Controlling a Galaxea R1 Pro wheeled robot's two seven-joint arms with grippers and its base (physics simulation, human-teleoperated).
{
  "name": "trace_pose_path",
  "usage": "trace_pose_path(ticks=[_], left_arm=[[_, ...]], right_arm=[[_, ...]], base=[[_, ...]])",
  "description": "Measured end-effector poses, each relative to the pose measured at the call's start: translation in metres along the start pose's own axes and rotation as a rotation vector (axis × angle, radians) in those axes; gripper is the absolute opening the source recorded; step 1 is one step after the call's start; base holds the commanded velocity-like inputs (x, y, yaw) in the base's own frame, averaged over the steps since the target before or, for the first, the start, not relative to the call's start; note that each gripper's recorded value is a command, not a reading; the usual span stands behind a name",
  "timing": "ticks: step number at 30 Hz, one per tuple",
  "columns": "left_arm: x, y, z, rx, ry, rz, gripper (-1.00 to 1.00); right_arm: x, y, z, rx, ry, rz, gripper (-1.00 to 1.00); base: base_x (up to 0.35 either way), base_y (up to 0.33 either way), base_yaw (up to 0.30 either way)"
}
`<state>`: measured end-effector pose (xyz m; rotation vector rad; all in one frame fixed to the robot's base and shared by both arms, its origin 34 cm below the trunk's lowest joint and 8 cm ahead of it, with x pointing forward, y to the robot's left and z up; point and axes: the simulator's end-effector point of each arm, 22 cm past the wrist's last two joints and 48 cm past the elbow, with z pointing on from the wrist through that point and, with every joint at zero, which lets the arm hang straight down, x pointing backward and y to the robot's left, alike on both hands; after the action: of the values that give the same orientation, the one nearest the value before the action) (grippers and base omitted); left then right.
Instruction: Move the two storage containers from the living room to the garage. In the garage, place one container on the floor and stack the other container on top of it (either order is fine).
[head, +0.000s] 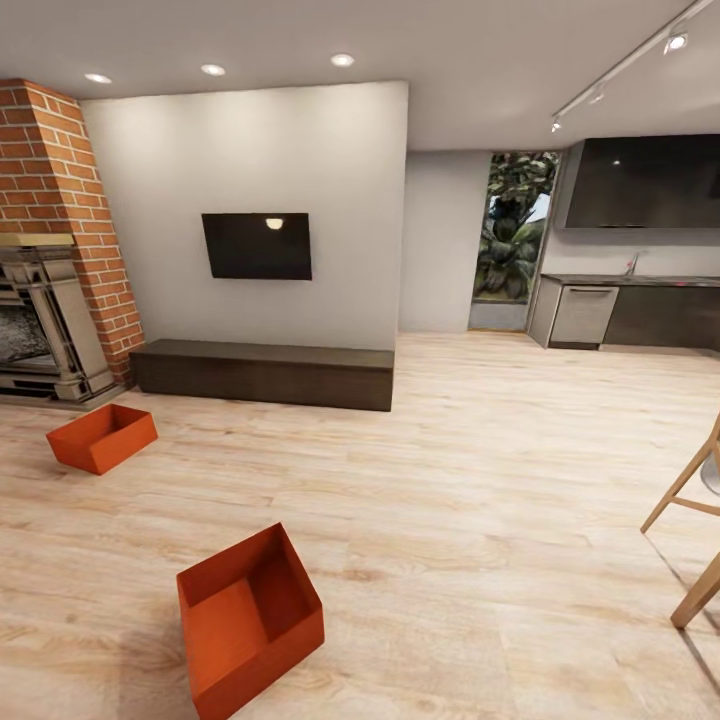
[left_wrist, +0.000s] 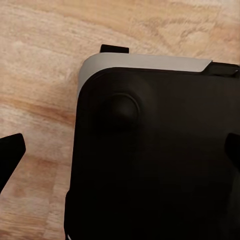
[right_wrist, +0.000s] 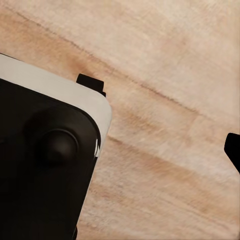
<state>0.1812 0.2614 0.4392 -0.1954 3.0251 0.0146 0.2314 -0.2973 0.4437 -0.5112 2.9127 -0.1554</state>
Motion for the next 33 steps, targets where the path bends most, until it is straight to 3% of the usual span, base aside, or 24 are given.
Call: trace_pose_path(ticks=[10, 33], left_arm=[[0.0001, -0.0008, 0.0000, 0.001, 0.000, 0.000, 1.00], [0.0009, -0.0008, -0.0001, 0.001, 0.001, 0.000, 1.00]], right_arm=[[0.0003, -0.0003, 0.0000, 0.000, 0.001, 0.002, 1.00], [0.0001, 0.0002, -0.0001, 0.001, 0.001, 0.002, 1.00]], base=[[0.017, 0.000, 0.156], [0.255, 0.000, 0.060]])
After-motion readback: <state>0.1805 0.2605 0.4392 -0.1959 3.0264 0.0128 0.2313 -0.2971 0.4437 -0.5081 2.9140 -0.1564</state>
